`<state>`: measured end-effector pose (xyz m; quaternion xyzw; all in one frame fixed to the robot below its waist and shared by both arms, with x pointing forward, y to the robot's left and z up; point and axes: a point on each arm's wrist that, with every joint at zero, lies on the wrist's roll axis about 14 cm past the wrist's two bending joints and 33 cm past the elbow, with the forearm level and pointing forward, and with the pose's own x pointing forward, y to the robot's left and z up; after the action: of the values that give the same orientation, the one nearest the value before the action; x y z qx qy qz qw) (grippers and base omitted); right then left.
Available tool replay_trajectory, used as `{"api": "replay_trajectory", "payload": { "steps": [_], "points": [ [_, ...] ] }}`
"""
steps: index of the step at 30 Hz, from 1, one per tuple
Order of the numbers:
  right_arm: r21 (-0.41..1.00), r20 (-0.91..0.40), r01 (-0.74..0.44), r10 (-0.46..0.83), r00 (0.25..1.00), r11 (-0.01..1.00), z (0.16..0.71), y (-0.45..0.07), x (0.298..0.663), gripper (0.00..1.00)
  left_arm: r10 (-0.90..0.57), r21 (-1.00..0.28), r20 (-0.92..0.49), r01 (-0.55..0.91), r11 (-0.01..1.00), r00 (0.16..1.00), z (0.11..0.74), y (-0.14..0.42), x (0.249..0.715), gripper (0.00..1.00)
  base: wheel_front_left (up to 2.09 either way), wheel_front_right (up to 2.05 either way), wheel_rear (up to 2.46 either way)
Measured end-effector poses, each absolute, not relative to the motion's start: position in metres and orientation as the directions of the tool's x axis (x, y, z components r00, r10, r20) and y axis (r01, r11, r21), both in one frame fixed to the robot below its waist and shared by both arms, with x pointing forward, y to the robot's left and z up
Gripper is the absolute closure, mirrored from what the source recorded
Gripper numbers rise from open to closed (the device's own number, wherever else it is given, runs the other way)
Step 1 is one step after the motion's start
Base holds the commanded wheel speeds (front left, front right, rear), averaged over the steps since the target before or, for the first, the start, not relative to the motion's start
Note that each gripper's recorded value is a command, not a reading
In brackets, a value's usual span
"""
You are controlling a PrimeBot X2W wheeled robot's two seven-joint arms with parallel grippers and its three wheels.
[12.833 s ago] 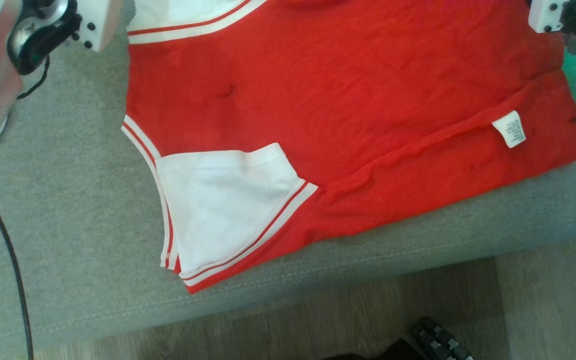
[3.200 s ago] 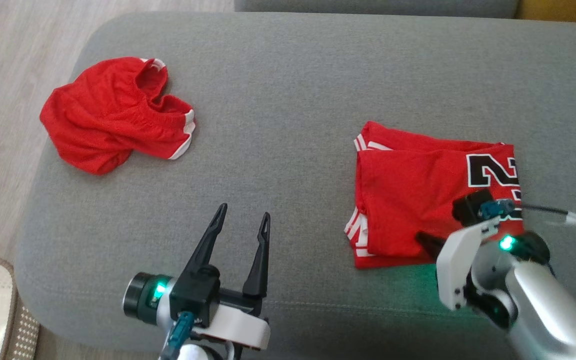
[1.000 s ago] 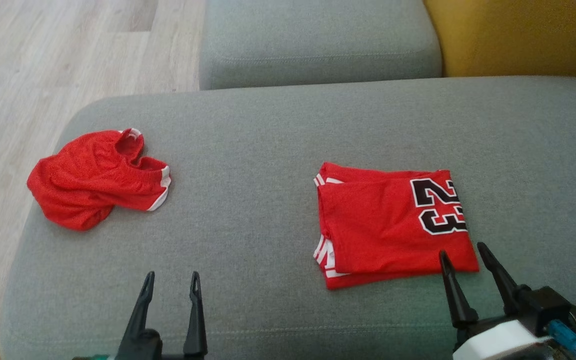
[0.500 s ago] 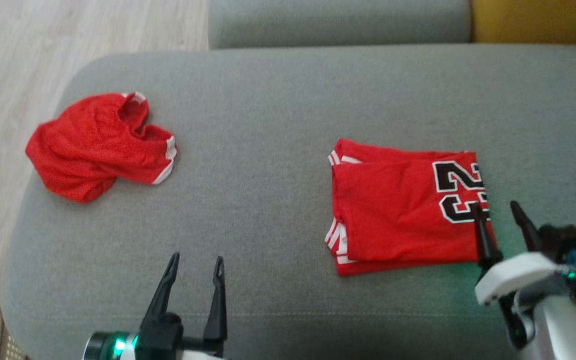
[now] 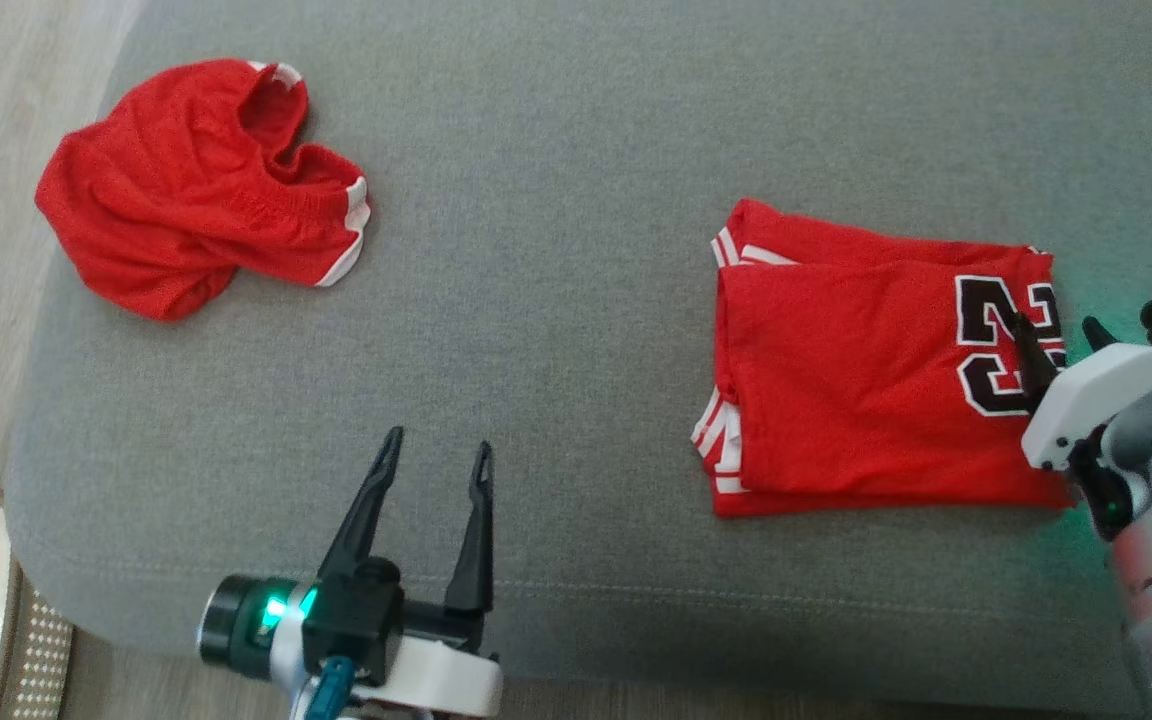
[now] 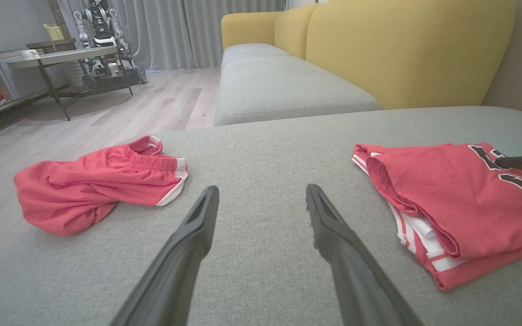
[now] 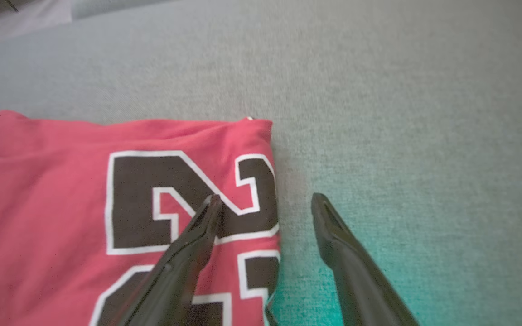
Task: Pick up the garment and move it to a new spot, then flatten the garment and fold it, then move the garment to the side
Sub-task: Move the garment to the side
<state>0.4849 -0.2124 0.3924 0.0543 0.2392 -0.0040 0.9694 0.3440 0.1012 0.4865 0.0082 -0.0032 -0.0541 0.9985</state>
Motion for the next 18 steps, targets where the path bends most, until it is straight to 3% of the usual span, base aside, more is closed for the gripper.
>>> {"api": "replay_trajectory", "payload": {
  "steps": [2, 3, 6, 7, 14, 18],
  "points": [
    [0.099, -0.508, 0.034, 0.021, 0.861, 0.995, 0.382, -0.213, 0.485, 0.0, -0.109, 0.015, 0.004, 0.109, 0.994, 0.994, 0.486, 0.1, 0.347, 0.0, 0.0, 0.0, 0.0],
    [0.102, -0.523, 0.03, 0.027, 0.852, 0.994, 0.378, -0.211, 0.486, 0.07, -0.107, 0.013, 0.001, 0.107, 0.994, 0.994, 0.485, 0.1, 0.349, 0.0, 0.0, 0.0, 0.0],
    [0.127, -0.526, 0.012, 0.057, 0.848, 0.992, 0.378, -0.201, 0.493, 0.67, -0.106, 0.013, -0.003, 0.106, 0.994, 0.994, 0.483, 0.1, 0.352, 0.0, 0.0, 0.0, 0.0],
    [0.134, -0.523, 0.006, 0.066, 0.85, 0.991, 0.379, -0.198, 0.495, 0.97, -0.109, 0.012, -0.004, 0.109, 0.994, 0.994, 0.483, 0.099, 0.353, 0.0, 0.0, 0.0, 0.0],
    [0.111, -0.506, 0.011, 0.047, 0.861, 0.994, 0.382, -0.213, 0.499, 1.0, -0.126, 0.004, -0.012, 0.126, 0.992, 0.992, 0.479, 0.093, 0.358, 0.0, 0.0, 0.0, 0.0],
    [0.009, -0.465, 0.059, -0.049, 0.884, 0.998, 0.397, -0.263, 0.511, 1.0, -0.151, -0.025, 0.011, 0.151, 0.988, 0.989, 0.484, 0.083, 0.37, 0.0, 0.0, 0.0, 0.0]
  ]
}}
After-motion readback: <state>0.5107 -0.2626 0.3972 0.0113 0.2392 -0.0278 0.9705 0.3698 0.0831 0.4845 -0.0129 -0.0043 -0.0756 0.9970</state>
